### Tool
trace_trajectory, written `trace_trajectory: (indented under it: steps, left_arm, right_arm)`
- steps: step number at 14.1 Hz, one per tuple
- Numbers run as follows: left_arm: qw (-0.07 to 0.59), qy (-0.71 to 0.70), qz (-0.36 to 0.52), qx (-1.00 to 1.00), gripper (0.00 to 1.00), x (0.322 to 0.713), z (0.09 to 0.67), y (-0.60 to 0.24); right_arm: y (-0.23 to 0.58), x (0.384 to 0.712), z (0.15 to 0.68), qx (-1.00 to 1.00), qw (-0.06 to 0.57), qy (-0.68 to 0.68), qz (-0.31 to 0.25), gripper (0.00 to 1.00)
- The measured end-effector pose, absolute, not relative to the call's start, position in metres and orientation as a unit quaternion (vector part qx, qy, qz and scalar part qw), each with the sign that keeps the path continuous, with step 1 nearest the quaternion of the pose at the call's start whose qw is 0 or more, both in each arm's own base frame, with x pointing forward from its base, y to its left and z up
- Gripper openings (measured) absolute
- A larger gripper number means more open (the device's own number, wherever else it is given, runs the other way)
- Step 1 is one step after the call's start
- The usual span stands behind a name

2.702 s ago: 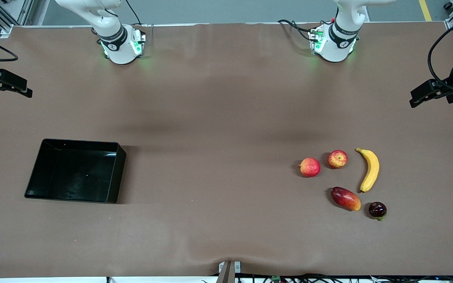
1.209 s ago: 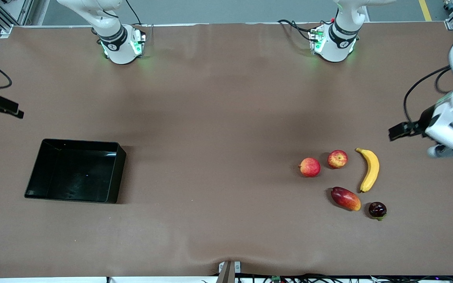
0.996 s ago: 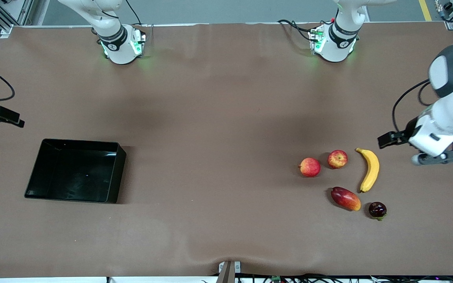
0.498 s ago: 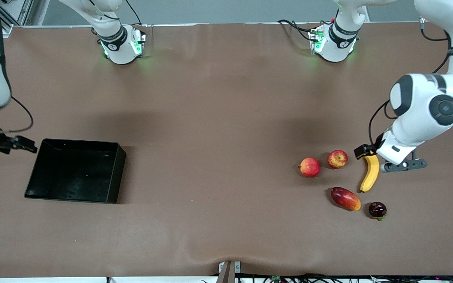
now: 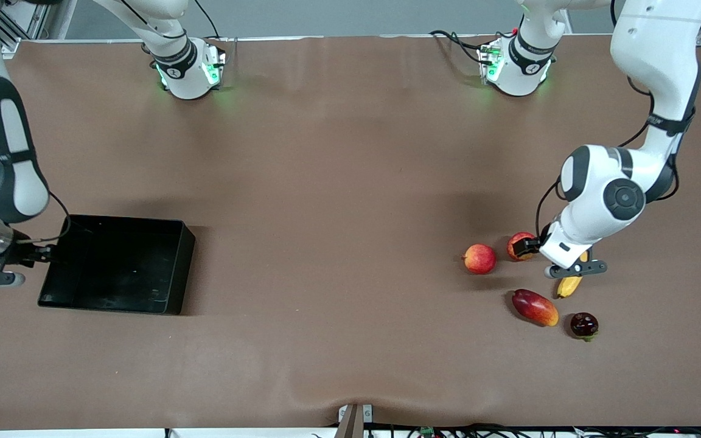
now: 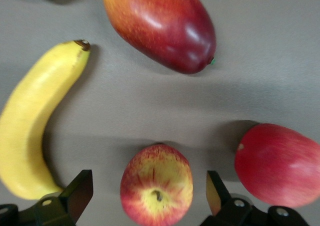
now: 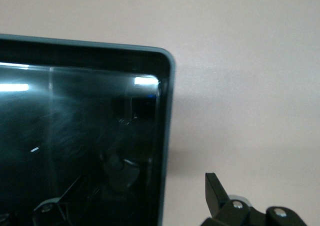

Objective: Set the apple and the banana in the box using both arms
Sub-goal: 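Reach the left gripper to the apple while the right gripper reaches the box, then grasp the apple with the left gripper while the right gripper grips the box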

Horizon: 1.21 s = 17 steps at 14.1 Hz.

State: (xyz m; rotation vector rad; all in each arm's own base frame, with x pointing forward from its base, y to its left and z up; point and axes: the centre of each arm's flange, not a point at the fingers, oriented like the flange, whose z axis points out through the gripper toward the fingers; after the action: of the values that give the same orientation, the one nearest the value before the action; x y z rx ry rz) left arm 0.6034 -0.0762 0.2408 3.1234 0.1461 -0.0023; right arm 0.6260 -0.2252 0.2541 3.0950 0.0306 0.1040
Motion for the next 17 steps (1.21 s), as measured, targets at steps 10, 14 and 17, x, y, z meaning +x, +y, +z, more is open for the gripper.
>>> trace_trajectory:
  steps: [10, 14, 17]
  left_arm:
    - [0.005, 0.046, -0.033, 0.998, 0.8, 0.591, 0.198, -0.076]
    - [0.01, 0.038, -0.023, 0.999, 0.75, 0.595, 0.209, -0.085]
    - [0.012, 0.029, -0.016, 0.999, 0.75, 0.597, 0.239, -0.095]
  right_arm:
    - [-0.232, 0.626, 0.213, 1.0, 0.012, -0.003, 0.021, 0.32]
    - [-0.223, 0.634, 0.224, 1.0, -0.003, -0.001, 0.005, 0.03]
    - [-0.205, 0.654, 0.254, 1.0, -0.014, 0.011, -0.012, 0.03]
